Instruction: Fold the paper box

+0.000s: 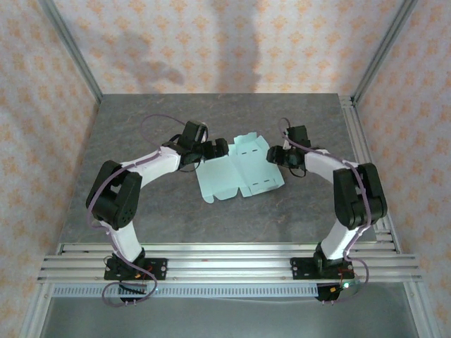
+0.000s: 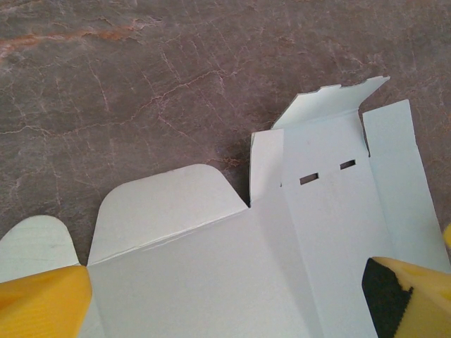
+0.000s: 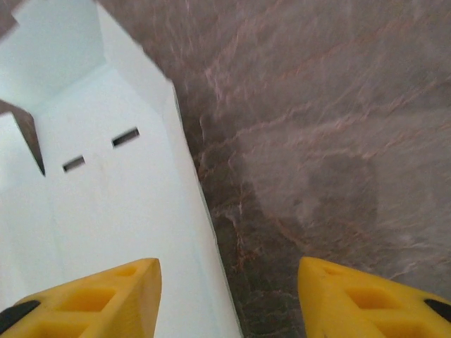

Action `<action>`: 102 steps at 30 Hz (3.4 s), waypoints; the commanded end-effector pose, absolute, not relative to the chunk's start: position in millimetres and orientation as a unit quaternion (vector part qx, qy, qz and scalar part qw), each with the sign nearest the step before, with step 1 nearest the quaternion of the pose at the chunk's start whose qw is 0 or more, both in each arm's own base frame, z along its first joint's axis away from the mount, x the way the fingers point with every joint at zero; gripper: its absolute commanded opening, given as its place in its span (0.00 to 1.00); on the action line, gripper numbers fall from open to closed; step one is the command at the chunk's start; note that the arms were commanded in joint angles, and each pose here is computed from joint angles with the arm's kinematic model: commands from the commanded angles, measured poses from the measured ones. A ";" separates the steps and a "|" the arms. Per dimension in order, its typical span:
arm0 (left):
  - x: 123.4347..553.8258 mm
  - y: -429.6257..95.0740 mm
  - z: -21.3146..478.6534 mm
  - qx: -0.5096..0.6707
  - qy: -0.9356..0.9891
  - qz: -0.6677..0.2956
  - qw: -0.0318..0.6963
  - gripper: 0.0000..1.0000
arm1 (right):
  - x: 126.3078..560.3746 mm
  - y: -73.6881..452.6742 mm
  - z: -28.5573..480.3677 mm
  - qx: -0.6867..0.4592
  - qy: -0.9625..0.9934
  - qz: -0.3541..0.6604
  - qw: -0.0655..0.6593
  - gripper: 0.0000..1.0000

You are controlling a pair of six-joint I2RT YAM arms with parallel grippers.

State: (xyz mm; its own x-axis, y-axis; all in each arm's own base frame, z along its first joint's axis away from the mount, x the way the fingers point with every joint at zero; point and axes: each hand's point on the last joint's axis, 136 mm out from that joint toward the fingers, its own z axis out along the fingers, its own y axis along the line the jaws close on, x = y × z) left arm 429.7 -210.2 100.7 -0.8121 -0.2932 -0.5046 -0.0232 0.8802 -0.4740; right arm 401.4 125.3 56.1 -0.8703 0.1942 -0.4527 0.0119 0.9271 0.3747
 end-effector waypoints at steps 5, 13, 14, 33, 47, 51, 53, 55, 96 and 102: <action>432.2 -211.7 104.0 -0.076 0.925 -0.225 0.297 1.00 | 393.1 133.4 48.2 0.042 0.958 0.191 0.209 0.23; 436.2 -211.0 108.8 -0.083 0.922 -0.226 0.304 1.00 | 390.0 132.7 65.6 -0.035 0.966 0.091 0.240 0.01; 436.3 -209.9 109.2 -0.083 0.922 -0.223 0.305 1.00 | 390.4 133.8 68.8 -0.048 0.965 0.075 0.248 0.01; 440.2 -214.7 128.3 -0.076 0.914 -0.240 0.318 1.00 | 398.0 173.7 107.2 -0.193 0.902 -0.018 0.385 0.00; 465.5 -277.5 188.0 0.006 0.924 -0.282 0.258 0.87 | 385.6 188.8 108.4 -0.220 0.889 0.032 0.401 0.00; 470.1 -295.3 191.6 0.029 0.931 -0.277 0.237 0.85 | 386.3 189.4 109.9 -0.220 0.885 0.026 0.410 0.00; 472.9 -303.4 194.6 0.037 0.931 -0.273 0.241 0.86 | 385.8 190.8 111.2 -0.223 0.880 0.024 0.419 0.00; 476.5 -310.0 196.3 0.040 0.930 -0.274 0.241 0.86 | 385.2 191.8 112.6 -0.229 0.874 0.019 0.428 0.00; 459.5 -343.8 167.1 0.072 0.936 -0.310 0.149 0.63 | 384.9 198.9 117.5 -0.249 0.864 0.010 0.437 0.00; 455.5 -345.7 159.4 0.060 0.939 -0.313 0.131 0.51 | 386.0 199.1 119.4 -0.251 0.863 0.008 0.438 0.00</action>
